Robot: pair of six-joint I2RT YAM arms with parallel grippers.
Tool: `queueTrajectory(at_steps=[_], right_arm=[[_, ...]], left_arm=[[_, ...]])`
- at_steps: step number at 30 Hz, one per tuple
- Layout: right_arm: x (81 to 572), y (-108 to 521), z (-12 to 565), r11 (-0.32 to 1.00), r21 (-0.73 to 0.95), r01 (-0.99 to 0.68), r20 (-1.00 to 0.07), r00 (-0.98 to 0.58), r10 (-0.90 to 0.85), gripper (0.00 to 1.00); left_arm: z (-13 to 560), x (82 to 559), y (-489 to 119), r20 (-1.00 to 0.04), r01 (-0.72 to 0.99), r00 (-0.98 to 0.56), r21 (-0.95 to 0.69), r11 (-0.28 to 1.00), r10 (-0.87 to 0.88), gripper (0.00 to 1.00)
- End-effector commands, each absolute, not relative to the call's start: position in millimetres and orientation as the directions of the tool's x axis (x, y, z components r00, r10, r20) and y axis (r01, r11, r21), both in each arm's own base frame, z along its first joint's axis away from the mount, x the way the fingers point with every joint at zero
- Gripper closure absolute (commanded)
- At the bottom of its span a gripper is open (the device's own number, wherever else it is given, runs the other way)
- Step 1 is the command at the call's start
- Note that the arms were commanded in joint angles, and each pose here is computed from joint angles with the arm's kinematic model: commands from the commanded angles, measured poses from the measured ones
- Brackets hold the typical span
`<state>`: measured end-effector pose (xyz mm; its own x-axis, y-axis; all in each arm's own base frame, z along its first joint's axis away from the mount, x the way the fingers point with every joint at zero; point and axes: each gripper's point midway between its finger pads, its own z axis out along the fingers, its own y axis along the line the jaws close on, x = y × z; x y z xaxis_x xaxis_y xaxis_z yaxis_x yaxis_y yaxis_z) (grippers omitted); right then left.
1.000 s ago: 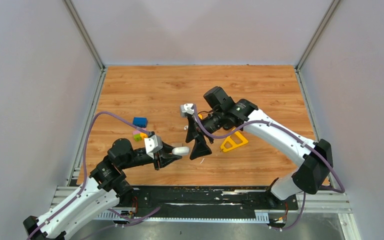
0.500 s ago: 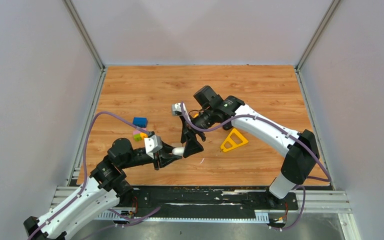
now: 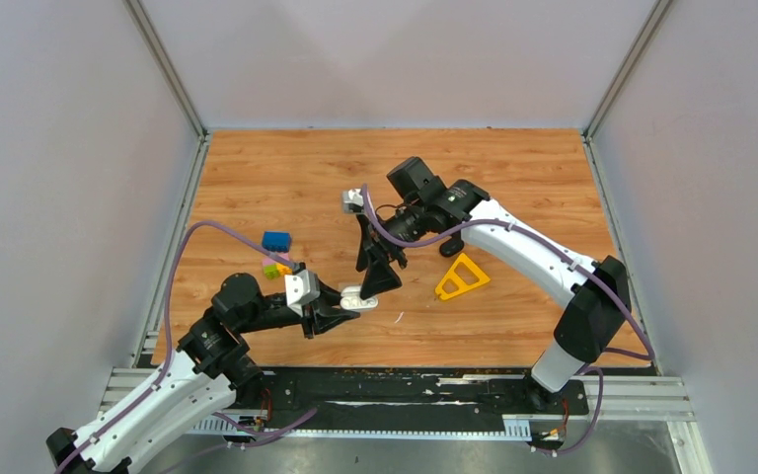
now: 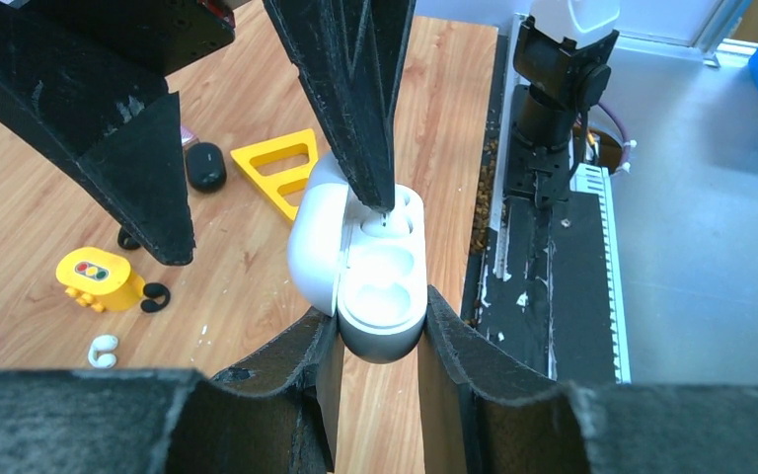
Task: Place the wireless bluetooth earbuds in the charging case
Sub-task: Open the charging case, then pick up the earbud from the center of the board.
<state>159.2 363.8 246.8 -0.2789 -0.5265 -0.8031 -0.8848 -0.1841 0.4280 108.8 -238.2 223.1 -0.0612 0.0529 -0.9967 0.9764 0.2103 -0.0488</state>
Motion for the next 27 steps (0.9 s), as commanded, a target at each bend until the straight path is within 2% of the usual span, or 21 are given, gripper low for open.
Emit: queueTrajectory(at_steps=[1, 8, 10, 12, 14, 16, 18, 22, 27], right_arm=[[161, 369, 265, -0.218, 0.399, -0.891, -0.833, -0.253, -0.491, 0.19], [148, 343, 347, -0.403, 0.395, -0.825, -0.904, -0.271, -0.330, 0.17], [162, 330, 364, -0.398, 0.352, -0.847, -0.927, -0.259, -0.271, 0.17], [187, 320, 363, -0.335, 0.320, -0.886, -0.938, -0.247, -0.241, 0.18], [222, 314, 344, -0.233, 0.303, -0.924, -0.939, -0.248, -0.238, 0.20], [259, 312, 305, -0.093, 0.289, -0.953, -0.924, -0.252, -0.289, 0.26], [288, 312, 263, -0.007, 0.235, -0.972, -0.902, -0.216, -0.375, 0.34], [336, 321, 196, 0.047, 0.105, -0.993, -0.838, -0.114, -0.534, 0.51], [371, 341, 167, -0.027, 0.073, -0.997, -0.810, -0.043, -0.584, 0.55]], left_arm=[[237, 107, -240, -1.000, 0.981, -0.006, -0.003, 0.192, 0.012, 1.00], [239, 112, -236, -1.000, 0.973, -0.001, 0.001, 0.230, 0.006, 1.00], [240, 113, -235, -1.000, 0.971, 0.002, 0.003, 0.240, 0.003, 1.00], [241, 115, -234, -1.000, 0.967, 0.004, 0.004, 0.256, 0.002, 1.00], [244, 118, -230, -1.000, 0.957, 0.012, 0.012, 0.289, 0.000, 1.00], [252, 123, -222, -0.999, 0.938, 0.027, 0.019, 0.345, -0.018, 1.00], [258, 128, -215, -0.998, 0.918, 0.040, 0.021, 0.396, -0.039, 1.00], [272, 130, -202, -0.993, 0.888, 0.077, 0.028, 0.459, -0.088, 1.00], [273, 127, -202, -0.994, 0.892, 0.072, 0.025, 0.451, -0.087, 1.00]])
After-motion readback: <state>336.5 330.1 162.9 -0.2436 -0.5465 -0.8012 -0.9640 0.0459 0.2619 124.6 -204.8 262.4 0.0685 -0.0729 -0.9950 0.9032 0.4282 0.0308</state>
